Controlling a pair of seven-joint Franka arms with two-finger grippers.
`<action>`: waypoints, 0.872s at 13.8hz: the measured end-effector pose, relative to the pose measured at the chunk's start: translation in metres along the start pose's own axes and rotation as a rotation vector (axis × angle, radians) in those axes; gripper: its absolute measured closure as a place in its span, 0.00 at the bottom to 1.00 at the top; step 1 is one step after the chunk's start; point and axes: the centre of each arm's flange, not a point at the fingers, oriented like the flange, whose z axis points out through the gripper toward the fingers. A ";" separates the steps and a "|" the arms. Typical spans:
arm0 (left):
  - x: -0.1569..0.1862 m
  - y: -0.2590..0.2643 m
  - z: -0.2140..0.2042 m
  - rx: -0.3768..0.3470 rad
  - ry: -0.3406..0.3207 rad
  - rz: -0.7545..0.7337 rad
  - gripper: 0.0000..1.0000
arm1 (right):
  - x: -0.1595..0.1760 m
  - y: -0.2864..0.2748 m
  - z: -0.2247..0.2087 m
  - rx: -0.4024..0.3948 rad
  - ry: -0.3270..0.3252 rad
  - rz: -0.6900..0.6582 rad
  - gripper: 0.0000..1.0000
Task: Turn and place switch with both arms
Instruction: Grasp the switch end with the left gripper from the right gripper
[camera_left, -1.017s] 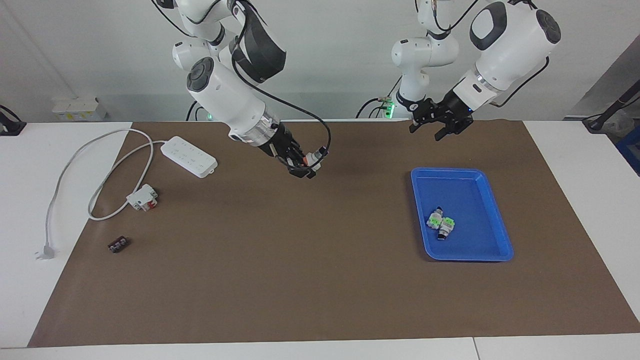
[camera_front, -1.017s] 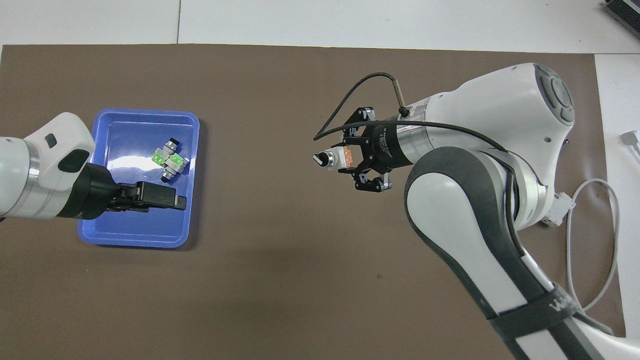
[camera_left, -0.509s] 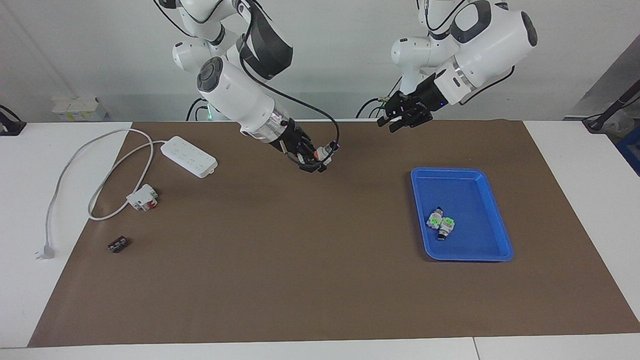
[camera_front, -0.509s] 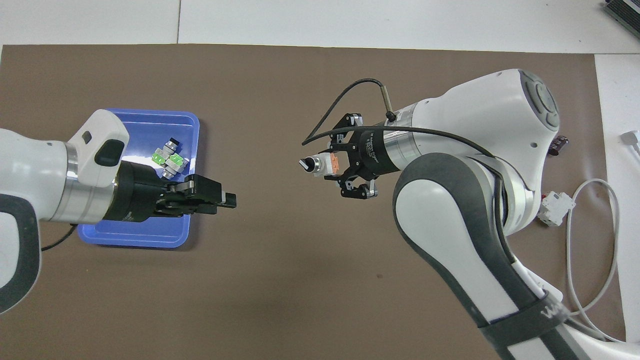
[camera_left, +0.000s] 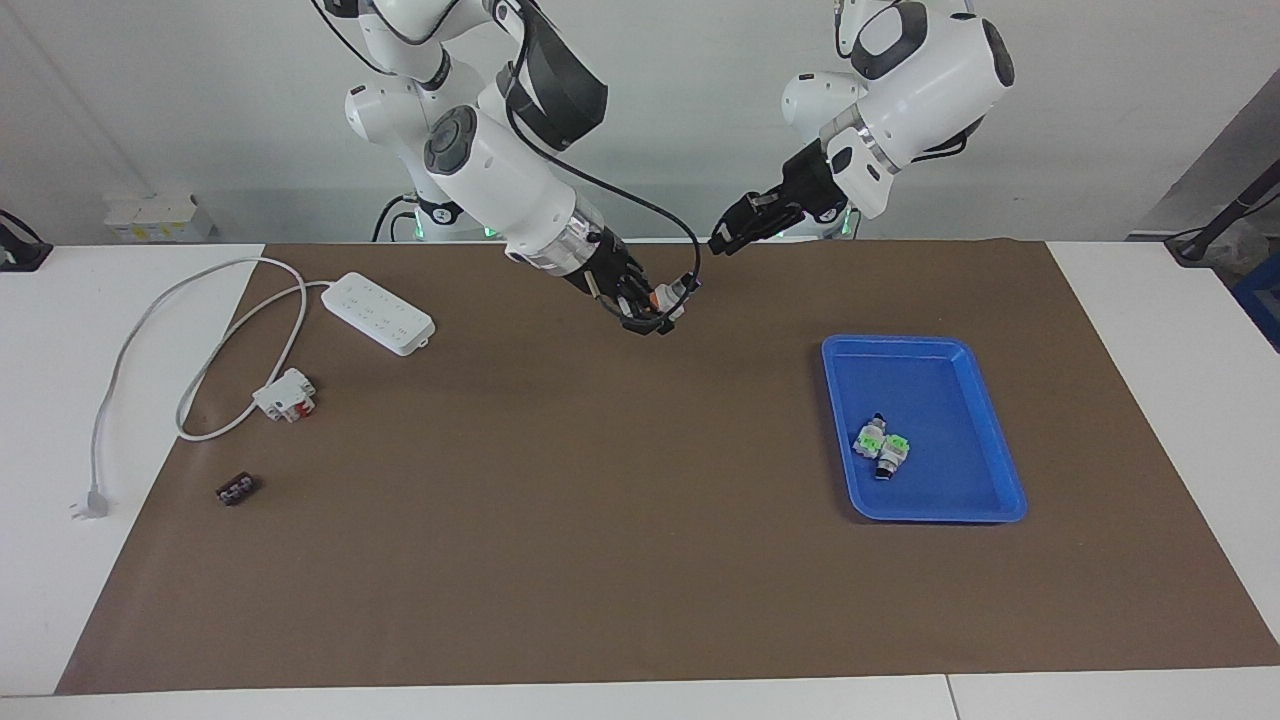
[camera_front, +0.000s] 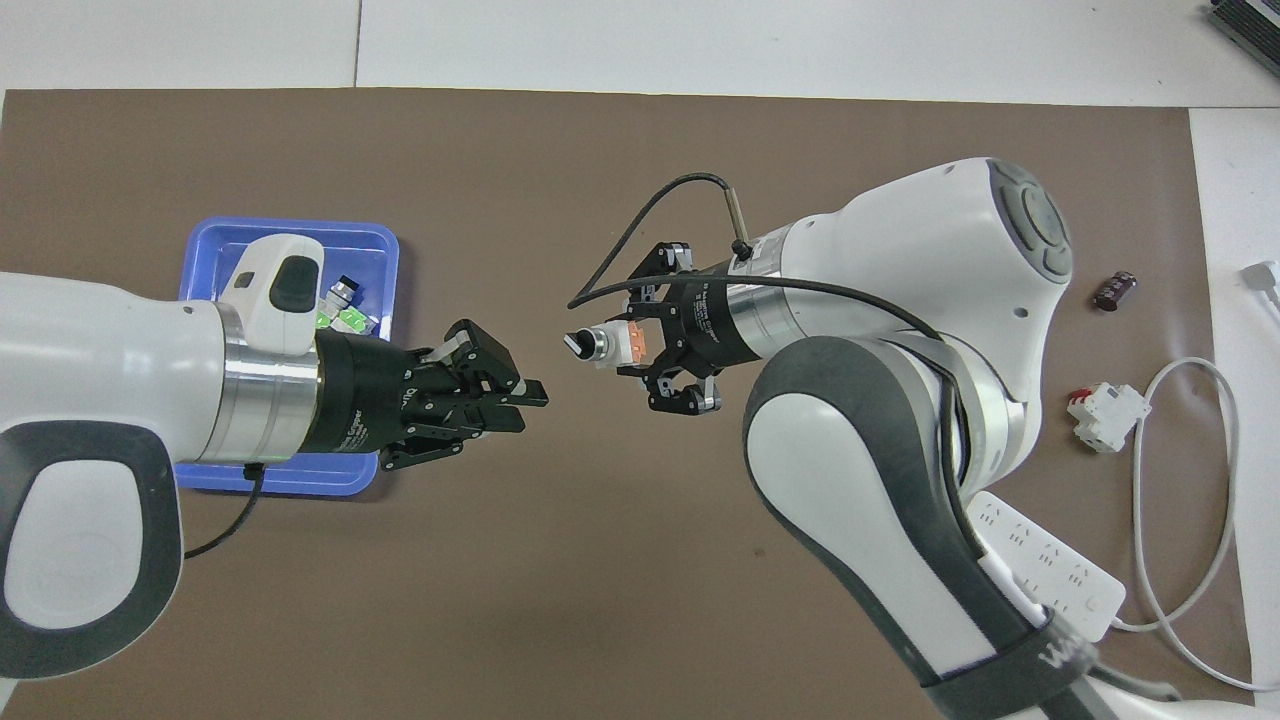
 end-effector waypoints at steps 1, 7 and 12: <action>0.001 0.002 -0.002 -0.021 0.008 -0.039 0.69 | -0.001 0.001 0.001 -0.002 0.000 -0.002 0.58; -0.001 0.008 0.012 -0.093 0.067 -0.153 0.74 | -0.003 0.000 0.002 0.011 0.000 -0.005 0.58; -0.002 0.012 0.015 -0.144 0.103 -0.184 0.74 | -0.004 -0.001 0.002 0.022 0.000 -0.006 0.58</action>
